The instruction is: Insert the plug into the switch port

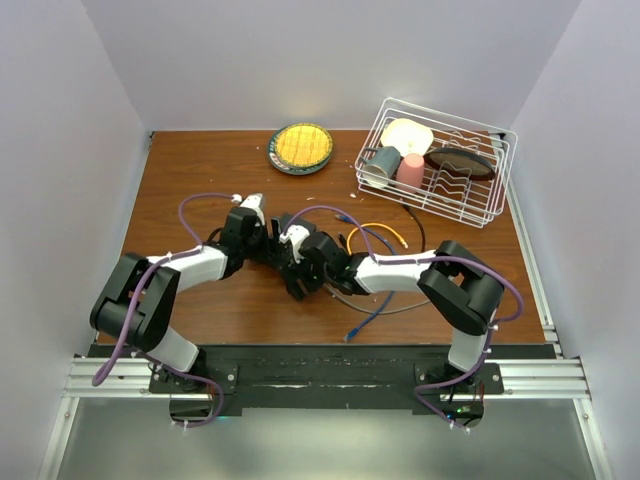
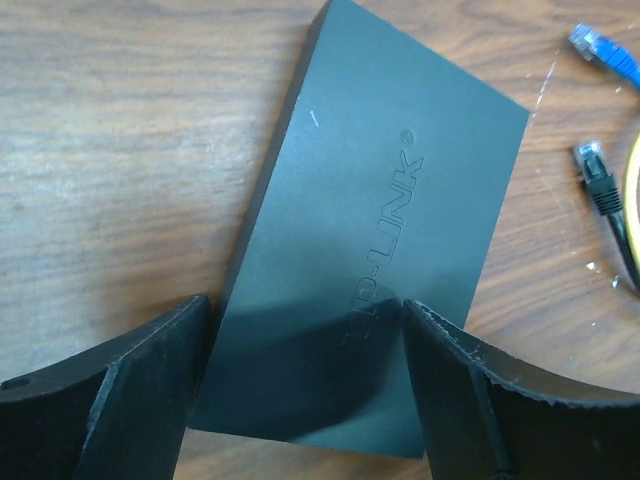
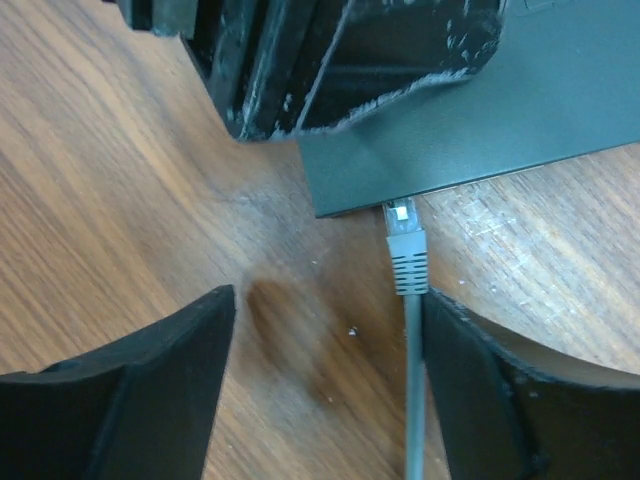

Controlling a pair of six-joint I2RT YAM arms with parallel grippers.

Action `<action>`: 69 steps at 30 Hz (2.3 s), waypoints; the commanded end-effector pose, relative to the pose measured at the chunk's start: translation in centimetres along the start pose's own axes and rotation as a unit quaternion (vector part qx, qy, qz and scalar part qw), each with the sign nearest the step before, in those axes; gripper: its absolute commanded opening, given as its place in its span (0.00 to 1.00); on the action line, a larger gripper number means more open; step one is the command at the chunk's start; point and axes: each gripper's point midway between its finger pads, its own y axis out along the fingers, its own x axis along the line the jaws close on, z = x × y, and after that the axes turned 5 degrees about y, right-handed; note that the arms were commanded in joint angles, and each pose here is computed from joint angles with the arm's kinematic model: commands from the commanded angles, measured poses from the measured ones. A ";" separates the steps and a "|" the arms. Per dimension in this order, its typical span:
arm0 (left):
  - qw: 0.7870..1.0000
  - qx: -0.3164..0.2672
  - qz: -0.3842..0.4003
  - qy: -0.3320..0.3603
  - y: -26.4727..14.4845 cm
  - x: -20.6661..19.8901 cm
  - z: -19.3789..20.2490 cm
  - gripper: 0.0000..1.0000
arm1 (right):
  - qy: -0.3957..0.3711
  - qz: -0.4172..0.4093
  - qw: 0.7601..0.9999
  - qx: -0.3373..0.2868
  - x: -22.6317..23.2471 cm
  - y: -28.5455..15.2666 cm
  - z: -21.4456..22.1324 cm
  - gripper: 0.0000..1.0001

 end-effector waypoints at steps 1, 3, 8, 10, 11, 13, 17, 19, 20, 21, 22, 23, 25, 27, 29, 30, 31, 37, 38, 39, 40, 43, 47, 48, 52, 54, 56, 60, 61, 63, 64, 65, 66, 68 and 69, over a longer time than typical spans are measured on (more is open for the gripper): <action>0.997 0.070 -0.008 0.013 -1.1 0.0 2.2 0.82 | 0.018 0.040 0.999 0.022 -1.5 -0.3 1.9 0.85; 0.998 0.065 -0.012 0.021 -1.2 0.0 1.5 0.82 | 0.022 0.059 0.998 0.017 -2.0 -0.5 1.4 0.88; 0.998 0.052 -0.021 0.039 -1.2 0.0 -0.4 0.82 | 0.016 0.090 0.996 0.014 -3.0 -0.7 0.9 0.92; 0.998 0.046 -0.021 0.040 -1.3 -0.2 -1.0 0.82 | 0.012 0.106 0.994 0.012 -3.5 -0.8 0.5 0.92; 0.998 0.043 -0.021 0.042 -1.3 -0.2 -1.2 0.82 | 0.012 0.111 0.994 0.009 -3.7 -0.9 0.3 0.91; 0.998 0.036 -0.020 0.043 -1.2 -0.4 -1.8 0.82 | 0.009 0.115 0.993 0.002 -3.9 -1.0 -0.1 0.91; 0.998 0.027 -0.017 0.048 -0.5 -0.6 -2.8 0.82 | -0.001 0.099 0.995 -0.013 -3.2 -1.5 -1.2 0.87; 0.998 0.028 -0.018 0.049 0.3 -0.2 -3.0 0.82 | -0.006 0.088 0.996 -0.020 -2.8 -1.5 -1.5 0.85; 0.998 0.032 -0.006 0.049 0.6 -0.5 -2.9 0.82 | -0.010 0.083 0.996 -0.021 -2.6 -1.6 -1.6 0.83; 0.998 0.032 0.002 0.046 0.9 -0.5 -3.1 0.82 | -0.011 0.084 0.996 -0.023 -2.7 -1.5 -1.8 0.80; 0.998 0.039 0.006 0.040 1.4 0.0 -2.7 0.82 | -0.011 0.083 0.996 -0.025 -2.7 -1.5 -1.8 0.74; 0.998 0.029 0.032 0.040 1.7 -0.7 -3.2 0.81 | -0.012 0.084 0.996 -0.023 -2.8 -1.4 -1.7 0.74; 0.998 0.026 0.053 0.038 2.3 -0.8 -3.2 0.81 | -0.014 0.083 0.996 -0.019 -2.8 -1.1 -1.4 0.70; 0.997 0.028 0.064 0.042 2.5 -0.9 -3.1 0.80 | -0.013 0.080 0.997 -0.021 -2.8 -0.8 -1.2 0.64; 0.996 0.031 0.065 0.045 2.8 -0.8 -2.9 0.80 | -0.012 0.078 0.997 -0.019 -2.8 -0.5 -0.8 0.60; 0.996 0.033 0.065 0.044 2.9 -0.6 -2.9 0.80 | -0.011 0.080 0.996 -0.021 -2.9 -0.3 -0.8 0.59; 0.996 0.035 0.065 0.045 3.1 -0.5 -2.7 0.79 | -0.011 0.080 0.997 -0.021 -2.9 -0.2 -0.7 0.55; 0.995 0.052 0.077 0.048 3.4 -0.5 -1.7 0.75 | -0.009 0.070 0.997 -0.030 -2.7 0.2 -0.6 0.45; 0.994 0.054 0.080 0.046 3.4 -0.6 -1.6 0.74 | -0.009 0.070 0.997 -0.032 -2.6 0.3 -0.7 0.39; 0.994 0.057 0.081 0.045 3.4 -0.5 -1.3 0.73 | -0.008 0.069 0.997 -0.032 -2.6 0.4 -0.7 0.36; 0.994 0.060 0.084 0.044 3.3 -0.6 -1.0 0.72 | -0.009 0.065 0.997 -0.033 -2.4 0.4 -0.7 0.34; 0.992 0.069 0.095 0.039 3.0 -0.8 -0.3 0.70 | -0.008 0.058 0.997 -0.047 -2.2 0.5 -1.3 0.32; 0.990 0.085 0.109 0.031 2.6 -1.1 0.9 0.68 | -0.006 0.042 0.997 -0.068 -1.6 0.6 -2.0 0.18; 0.989 0.086 0.115 0.030 2.6 -1.3 1.0 0.67 | -0.007 0.041 0.997 -0.067 -1.7 0.9 -1.9 0.14; 0.984 0.097 0.147 0.018 2.4 -2.3 1.9 0.62 | -0.007 0.033 0.997 -0.073 -1.4 1.4 -2.2 0.00; 0.982 0.105 0.157 0.014 2.2 -2.4 2.7 0.61 | -0.005 0.035 0.996 -0.081 -1.4 1.6 -2.5 0.00; 0.980 0.111 0.162 0.011 2.0 -2.5 3.2 0.59 | -0.007 0.036 0.995 -0.088 -1.4 1.6 -2.8 0.00; 0.977 0.124 0.176 0.010 1.6 -2.8 4.2 0.59 | -0.009 0.036 0.994 -0.102 -1.4 1.7 -3.5 0.00; 0.975 0.128 0.180 0.011 1.5 -2.9 4.4 0.59 | -0.011 0.033 0.994 -0.107 -1.3 1.7 -3.8 0.00; 0.973 0.134 0.189 0.007 1.2 -3.1 4.9 0.58 | -0.011 0.038 0.992 -0.116 -1.5 1.7 -4.4 0.00; 0.972 0.136 0.192 0.004 1.1 -3.2 5.1 0.57 | -0.011 0.039 0.992 -0.119 -1.5 1.7 -4.7 0.00; 0.970 0.142 0.195 0.002 1.0 -3.3 5.5 0.56 | -0.004 0.044 0.992 -0.120 -1.9 2.0 -5.1 0.00; 0.970 0.144 0.196 -0.001 0.9 -3.3 5.6 0.56 | 0.002 0.047 0.991 -0.123 -2.1 2.0 -5.5 0.00; 0.968 0.153 0.198 -0.009 0.6 -3.3 6.4 0.55 | 0.015 0.051 0.990 -0.132 -2.5 2.1 -6.3 0.00; 0.968 0.154 0.200 -0.012 0.5 -3.4 6.5 0.55 | 0.019 0.053 0.989 -0.138 -2.6 2.1 -6.7 0.00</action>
